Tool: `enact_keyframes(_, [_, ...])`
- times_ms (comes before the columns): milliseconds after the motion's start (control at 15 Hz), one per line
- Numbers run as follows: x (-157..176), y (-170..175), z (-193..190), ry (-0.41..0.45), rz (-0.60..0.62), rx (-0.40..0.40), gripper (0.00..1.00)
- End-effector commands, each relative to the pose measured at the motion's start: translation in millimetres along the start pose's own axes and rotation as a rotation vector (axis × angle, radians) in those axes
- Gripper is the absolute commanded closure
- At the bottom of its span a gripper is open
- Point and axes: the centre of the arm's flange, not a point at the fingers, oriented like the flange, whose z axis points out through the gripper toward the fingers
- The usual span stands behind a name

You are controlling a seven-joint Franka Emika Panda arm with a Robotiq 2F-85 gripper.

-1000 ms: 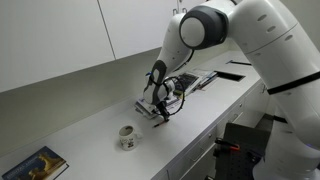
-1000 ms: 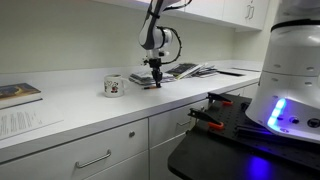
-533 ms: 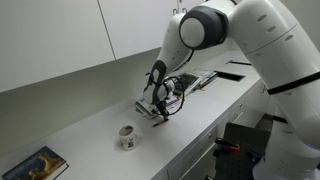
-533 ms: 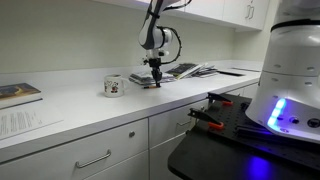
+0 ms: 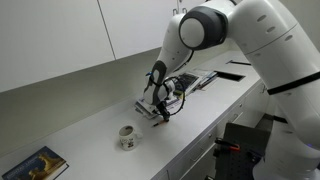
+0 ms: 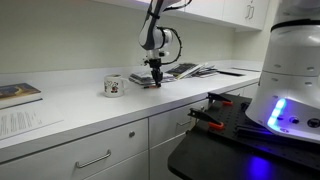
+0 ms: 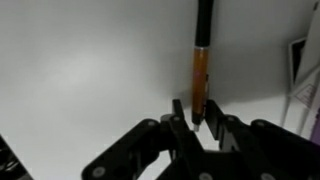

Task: Place the pen inside the mug

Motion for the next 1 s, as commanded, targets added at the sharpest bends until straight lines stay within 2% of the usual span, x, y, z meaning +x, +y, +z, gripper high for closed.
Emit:
enact_keyframes(0, [-0.7, 2.2, 3.9, 0.001, -0.023, 0.014, 0.37])
enact_keyframes(67, [-1.2, 2.3, 5.2, 0.002, -0.025, 0.012, 0.28])
enact_keyframes(133, [-1.7, 2.4, 6.3, 0.002, -0.027, 0.013, 0.29])
enact_keyframes(200, [-2.1, 2.5, 7.1, 0.002, -0.028, 0.013, 0.36])
enact_keyframes(267, [-2.2, 2.5, 7.2, 0.002, -0.028, 0.014, 0.61])
enact_keyframes(400, [-2.3, 2.1, 6.5, 0.000, -0.030, 0.018, 0.64])
enact_keyframes(733, [-3.2, -0.1, 0.0, -0.012, -0.036, 0.036, 1.00])
enact_keyframes(933, [-6.6, 6.1, -10.9, -0.019, -0.074, 0.044, 0.96])
